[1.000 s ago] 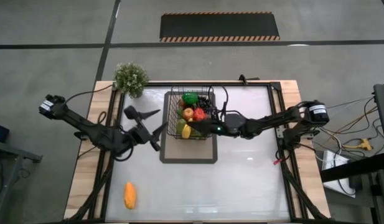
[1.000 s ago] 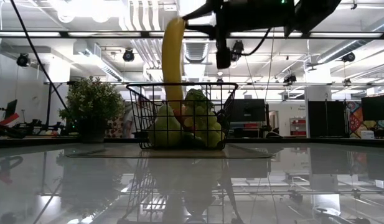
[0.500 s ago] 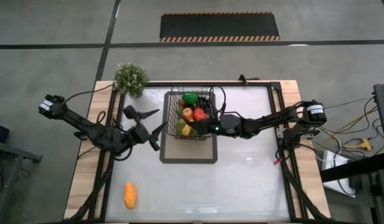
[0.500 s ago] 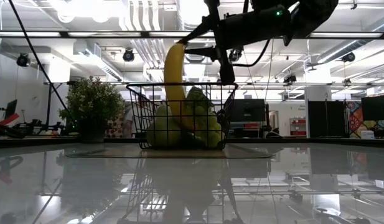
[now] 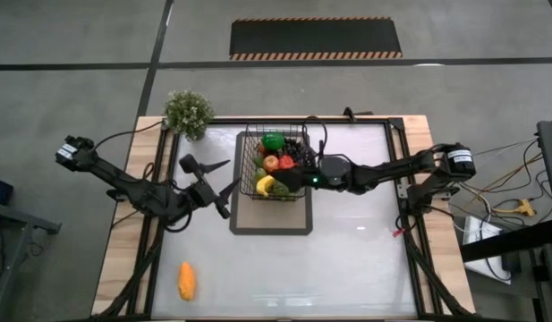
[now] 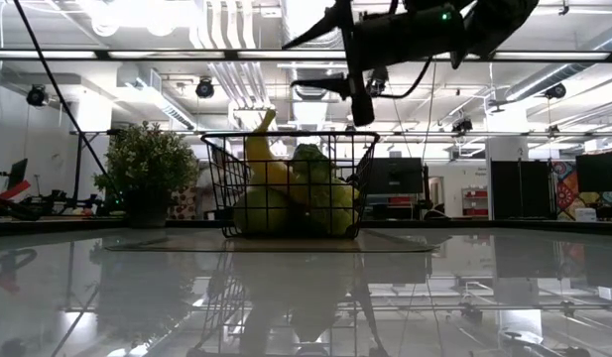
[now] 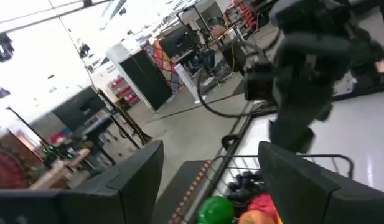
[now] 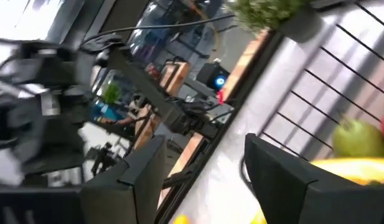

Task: Build produce basket
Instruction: Put the mango into the black wire basket

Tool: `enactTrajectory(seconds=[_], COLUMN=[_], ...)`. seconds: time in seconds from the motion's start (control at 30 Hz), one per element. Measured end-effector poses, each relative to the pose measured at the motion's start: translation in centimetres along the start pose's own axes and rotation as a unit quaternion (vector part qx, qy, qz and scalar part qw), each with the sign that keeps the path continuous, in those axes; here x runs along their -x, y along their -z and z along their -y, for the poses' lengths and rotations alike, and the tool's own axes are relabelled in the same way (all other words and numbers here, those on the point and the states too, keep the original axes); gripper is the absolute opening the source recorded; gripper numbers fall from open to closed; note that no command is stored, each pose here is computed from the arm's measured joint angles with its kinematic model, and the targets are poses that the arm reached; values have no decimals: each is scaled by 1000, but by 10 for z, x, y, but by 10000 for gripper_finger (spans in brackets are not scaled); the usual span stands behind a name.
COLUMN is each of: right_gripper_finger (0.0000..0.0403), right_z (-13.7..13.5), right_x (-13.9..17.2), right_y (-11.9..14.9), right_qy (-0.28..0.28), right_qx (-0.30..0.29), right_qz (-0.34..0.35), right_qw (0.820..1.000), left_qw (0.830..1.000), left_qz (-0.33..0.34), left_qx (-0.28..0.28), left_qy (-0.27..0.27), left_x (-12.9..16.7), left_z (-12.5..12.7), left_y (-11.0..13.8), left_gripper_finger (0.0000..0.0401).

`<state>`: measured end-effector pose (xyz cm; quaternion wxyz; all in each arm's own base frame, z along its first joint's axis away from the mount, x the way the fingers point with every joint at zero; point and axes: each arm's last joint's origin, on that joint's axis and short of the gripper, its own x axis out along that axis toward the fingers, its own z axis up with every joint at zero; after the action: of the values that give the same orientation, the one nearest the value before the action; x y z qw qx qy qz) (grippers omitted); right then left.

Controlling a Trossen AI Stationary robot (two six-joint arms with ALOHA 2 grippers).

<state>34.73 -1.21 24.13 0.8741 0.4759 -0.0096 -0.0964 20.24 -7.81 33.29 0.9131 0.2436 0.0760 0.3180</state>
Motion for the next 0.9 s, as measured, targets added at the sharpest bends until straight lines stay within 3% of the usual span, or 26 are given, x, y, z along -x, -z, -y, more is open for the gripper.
enactTrajectory(seconds=[0.2, 0.27, 0.37, 0.5, 0.67, 0.8, 0.9], right_gripper_finger=[207, 208, 207, 203, 203, 203, 203], right_z=[-25, -30, -39, -51, -62, -68, -69], right_x=[21, 31, 48, 71, 89, 96, 98], right_y=[-17, -21, -22, -14, 2, 11, 15], right_qy=[-53, -52, -53, -62, -92, -117, -122], right_qx=[100, 148, 237, 348, 435, 467, 481], right_qz=[-32, -48, -83, -132, -170, -180, -187], right_qw=[993, 986, 966, 926, 879, 858, 848], left_qw=[995, 987, 959, 898, 802, 727, 676], left_qz=[3, 12, 15, -25, -145, -303, -428], left_qx=[90, 143, 225, 347, 475, 538, 545], left_qy=[34, 79, 171, 271, 332, 301, 250], left_x=[5, 8, 10, 14, 22, 32, 38], left_z=[11, 17, 30, 47, 69, 88, 102], left_y=[12, 17, 24, 31, 43, 59, 69], left_gripper_finger=[245, 245, 245, 245, 244, 244, 244])
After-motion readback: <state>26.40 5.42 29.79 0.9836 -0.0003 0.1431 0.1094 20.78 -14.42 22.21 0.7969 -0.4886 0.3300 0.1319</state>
